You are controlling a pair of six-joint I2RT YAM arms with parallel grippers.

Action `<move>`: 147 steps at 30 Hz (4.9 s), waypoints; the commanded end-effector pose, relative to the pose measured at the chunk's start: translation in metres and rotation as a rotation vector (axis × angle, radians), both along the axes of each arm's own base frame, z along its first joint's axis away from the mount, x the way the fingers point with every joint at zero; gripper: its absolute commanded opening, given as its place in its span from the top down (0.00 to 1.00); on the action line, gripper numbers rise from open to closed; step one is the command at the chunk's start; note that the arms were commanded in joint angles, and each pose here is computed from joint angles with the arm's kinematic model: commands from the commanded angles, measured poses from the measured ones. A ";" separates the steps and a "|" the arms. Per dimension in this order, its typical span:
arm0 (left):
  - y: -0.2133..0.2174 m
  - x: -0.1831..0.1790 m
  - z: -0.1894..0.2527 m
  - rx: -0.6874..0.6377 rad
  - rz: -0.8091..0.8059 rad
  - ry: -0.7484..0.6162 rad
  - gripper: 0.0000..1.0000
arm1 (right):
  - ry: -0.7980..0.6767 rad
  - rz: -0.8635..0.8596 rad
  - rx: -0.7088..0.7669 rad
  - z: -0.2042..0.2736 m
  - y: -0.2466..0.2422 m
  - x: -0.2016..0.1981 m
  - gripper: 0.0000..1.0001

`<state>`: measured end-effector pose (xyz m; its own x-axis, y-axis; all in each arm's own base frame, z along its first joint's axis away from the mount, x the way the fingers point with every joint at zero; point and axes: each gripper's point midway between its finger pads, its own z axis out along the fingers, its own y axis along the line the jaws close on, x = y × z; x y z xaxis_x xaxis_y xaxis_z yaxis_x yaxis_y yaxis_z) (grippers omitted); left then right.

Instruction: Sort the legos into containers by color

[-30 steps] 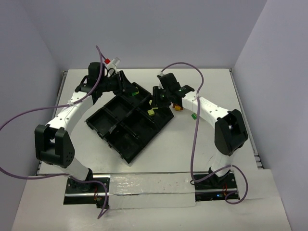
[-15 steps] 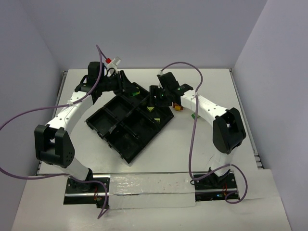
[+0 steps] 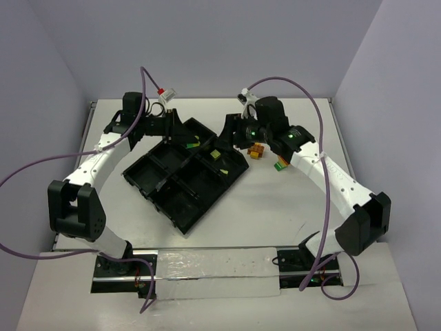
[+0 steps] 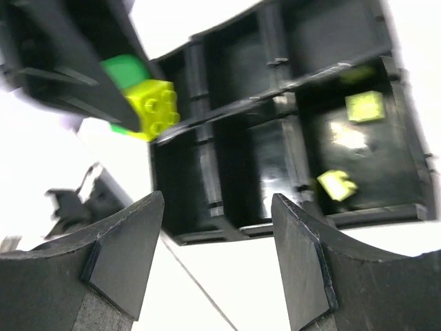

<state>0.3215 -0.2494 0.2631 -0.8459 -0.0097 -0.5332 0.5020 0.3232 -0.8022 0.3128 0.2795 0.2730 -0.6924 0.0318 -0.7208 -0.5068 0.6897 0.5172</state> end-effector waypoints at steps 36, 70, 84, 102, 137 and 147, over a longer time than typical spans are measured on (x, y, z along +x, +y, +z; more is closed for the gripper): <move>-0.009 -0.034 0.068 0.048 -0.086 -0.939 1.00 | 0.555 0.134 0.523 0.048 0.048 -0.012 0.23; -0.019 -0.038 0.069 0.020 -0.154 -0.920 1.00 | 0.567 0.286 0.546 0.055 0.080 -0.027 0.40; -0.016 -0.037 0.067 0.039 -0.136 -0.914 0.96 | 0.571 0.291 0.570 0.056 0.081 -0.032 1.00; 0.008 -0.036 0.085 0.143 0.052 -0.838 0.01 | 0.531 0.174 0.555 0.049 0.045 -0.011 1.00; -0.023 -0.033 0.047 0.086 0.021 -0.681 0.13 | 0.556 0.316 0.568 0.055 0.021 -0.010 1.00; -0.030 -0.030 0.056 0.050 0.012 -0.726 0.21 | 0.595 0.351 0.571 0.052 0.034 -0.019 1.00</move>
